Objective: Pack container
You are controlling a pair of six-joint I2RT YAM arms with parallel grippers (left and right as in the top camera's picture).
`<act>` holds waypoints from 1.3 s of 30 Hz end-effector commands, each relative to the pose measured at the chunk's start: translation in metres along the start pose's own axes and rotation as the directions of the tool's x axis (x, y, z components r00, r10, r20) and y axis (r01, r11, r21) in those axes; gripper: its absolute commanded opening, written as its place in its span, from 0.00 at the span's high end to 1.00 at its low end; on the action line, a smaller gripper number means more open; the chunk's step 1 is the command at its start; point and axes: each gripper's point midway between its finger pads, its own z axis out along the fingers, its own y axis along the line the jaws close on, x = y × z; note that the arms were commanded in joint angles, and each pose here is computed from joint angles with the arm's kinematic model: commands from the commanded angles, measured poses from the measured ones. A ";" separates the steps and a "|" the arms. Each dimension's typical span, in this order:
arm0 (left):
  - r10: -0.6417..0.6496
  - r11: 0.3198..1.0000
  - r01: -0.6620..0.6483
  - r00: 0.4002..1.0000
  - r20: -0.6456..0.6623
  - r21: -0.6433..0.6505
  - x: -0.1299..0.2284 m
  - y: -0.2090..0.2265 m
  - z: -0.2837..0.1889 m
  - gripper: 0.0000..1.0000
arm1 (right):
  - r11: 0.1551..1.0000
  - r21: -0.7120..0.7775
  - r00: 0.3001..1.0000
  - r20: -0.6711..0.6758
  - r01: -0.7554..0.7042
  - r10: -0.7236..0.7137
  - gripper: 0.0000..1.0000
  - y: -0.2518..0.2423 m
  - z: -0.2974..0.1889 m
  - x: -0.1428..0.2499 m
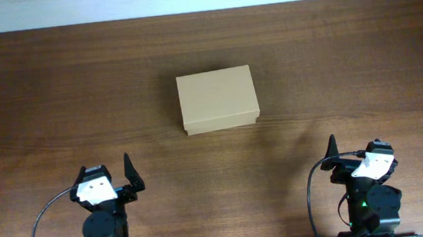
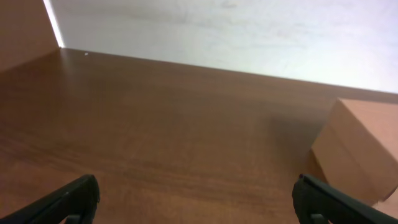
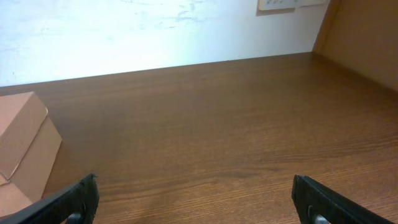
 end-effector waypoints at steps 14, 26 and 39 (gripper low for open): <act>0.006 0.998 -0.008 1.000 -0.020 -0.070 0.008 0.018 0.001 0.00 | 1.000 0.023 1.000 0.003 0.006 -0.006 0.01 -0.005 0.000 0.001; 0.006 0.998 -0.008 1.000 -0.020 -0.070 0.008 0.018 0.001 0.00 | 1.000 0.023 1.000 0.003 0.006 -0.006 0.01 -0.005 0.000 0.001; 0.006 0.998 -0.008 1.000 -0.020 -0.070 0.008 0.018 0.001 0.00 | 1.000 0.023 1.000 0.003 0.006 -0.006 0.01 -0.005 0.000 0.001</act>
